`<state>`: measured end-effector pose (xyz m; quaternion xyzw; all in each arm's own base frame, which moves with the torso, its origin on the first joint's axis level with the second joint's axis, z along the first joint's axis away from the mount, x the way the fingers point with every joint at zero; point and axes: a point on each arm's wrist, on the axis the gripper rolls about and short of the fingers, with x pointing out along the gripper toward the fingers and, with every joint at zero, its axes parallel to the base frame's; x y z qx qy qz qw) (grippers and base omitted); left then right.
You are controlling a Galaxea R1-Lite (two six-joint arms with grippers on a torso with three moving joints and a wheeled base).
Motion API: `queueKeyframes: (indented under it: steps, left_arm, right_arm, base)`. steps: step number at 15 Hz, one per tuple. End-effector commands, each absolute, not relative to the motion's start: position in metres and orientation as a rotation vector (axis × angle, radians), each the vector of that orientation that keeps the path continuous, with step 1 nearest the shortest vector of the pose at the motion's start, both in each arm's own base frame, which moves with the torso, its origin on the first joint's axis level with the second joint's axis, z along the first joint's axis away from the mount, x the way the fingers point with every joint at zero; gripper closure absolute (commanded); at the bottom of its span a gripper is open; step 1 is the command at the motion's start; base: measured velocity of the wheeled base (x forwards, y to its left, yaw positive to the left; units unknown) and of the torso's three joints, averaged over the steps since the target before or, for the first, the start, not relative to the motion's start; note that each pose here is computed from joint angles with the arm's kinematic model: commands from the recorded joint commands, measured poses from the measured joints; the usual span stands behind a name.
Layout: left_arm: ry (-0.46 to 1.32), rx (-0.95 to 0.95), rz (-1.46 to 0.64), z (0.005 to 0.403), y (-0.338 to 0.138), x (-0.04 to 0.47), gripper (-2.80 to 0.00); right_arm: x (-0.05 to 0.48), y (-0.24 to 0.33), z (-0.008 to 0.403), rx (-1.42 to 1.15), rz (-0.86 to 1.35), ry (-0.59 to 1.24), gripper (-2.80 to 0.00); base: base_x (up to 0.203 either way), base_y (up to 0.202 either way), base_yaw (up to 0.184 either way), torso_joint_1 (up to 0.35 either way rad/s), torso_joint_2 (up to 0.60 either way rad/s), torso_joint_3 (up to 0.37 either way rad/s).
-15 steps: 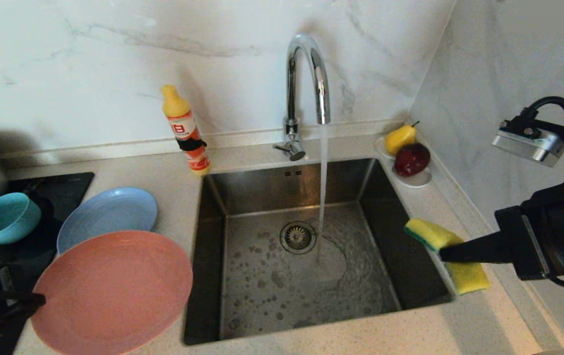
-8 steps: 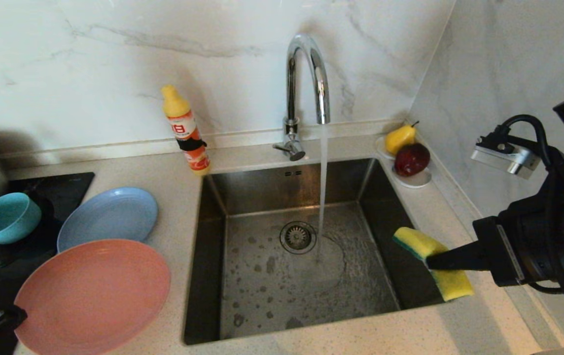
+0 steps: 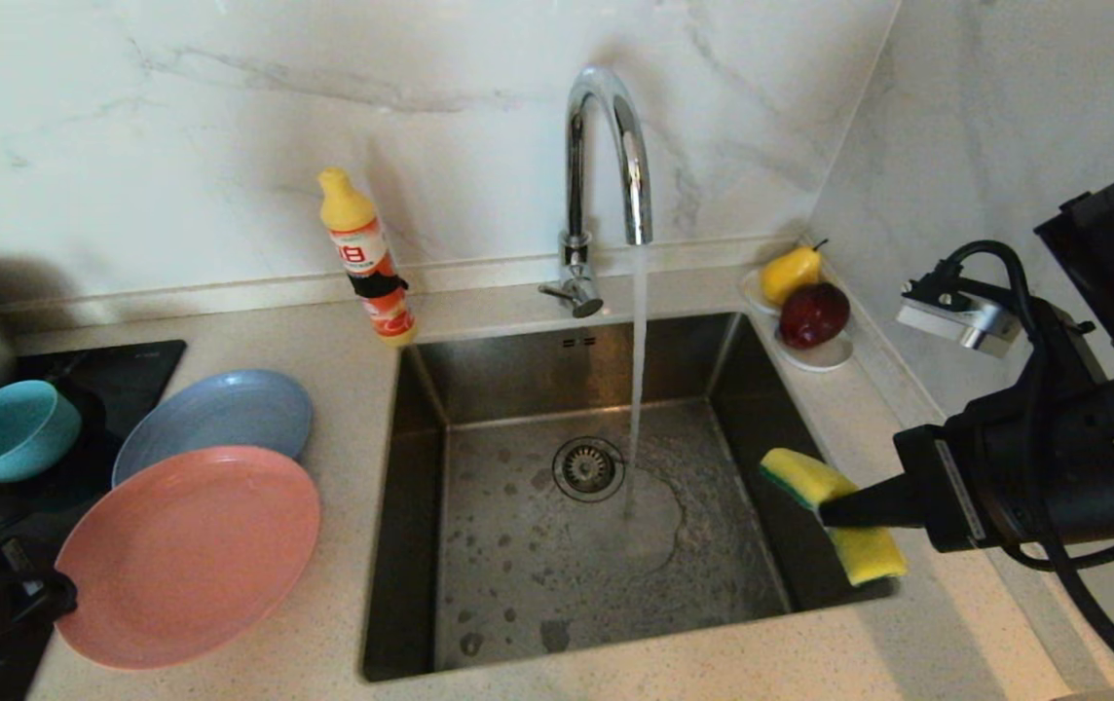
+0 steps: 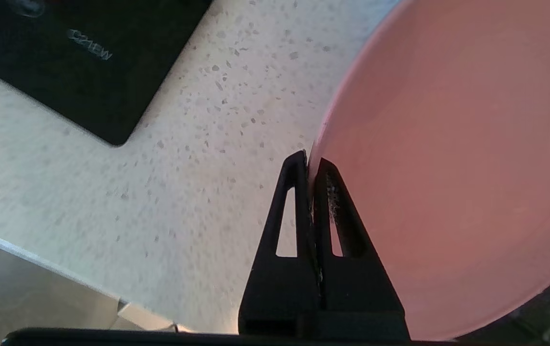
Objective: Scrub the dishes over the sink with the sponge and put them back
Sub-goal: Place the plate on the table
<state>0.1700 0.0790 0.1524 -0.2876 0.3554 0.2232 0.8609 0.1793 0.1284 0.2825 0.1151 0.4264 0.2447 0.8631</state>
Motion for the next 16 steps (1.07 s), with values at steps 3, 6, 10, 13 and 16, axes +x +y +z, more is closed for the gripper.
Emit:
queueKeyframes:
  steps: [3,6,10,13,16]
  left_arm:
    - [0.783,-0.631,0.468,0.137,0.085,0.174,0.00]
    - [0.758,-0.641,0.432,0.149,0.079,0.163,0.00]
    - [0.841,-0.666,0.444,0.136,0.070,0.146,0.00]
    - [0.832,-0.666,0.439,0.146,0.060,0.126,0.00]
    - [0.876,-0.687,0.421,0.143,0.055,0.118,0.00]
  right_arm:
    - [0.183,0.131,0.278,0.240,0.505,0.914,0.00]
    - [0.181,0.129,0.278,0.241,0.504,0.913,0.00]
    - [0.180,0.128,0.273,0.235,0.497,0.929,0.00]
    - [0.178,0.126,0.272,0.235,0.497,0.933,0.00]
    - [0.177,0.125,0.271,0.234,0.496,0.937,0.00]
  base:
    - [0.000,0.000,0.000,0.000,0.00,0.000]
    - [0.000,0.000,0.000,0.000,0.00,0.000]
    - [0.000,0.000,0.000,0.000,0.00,0.000]
    - [0.000,0.000,0.000,0.000,0.00,0.000]
    - [0.000,0.000,0.000,0.000,0.00,0.000]
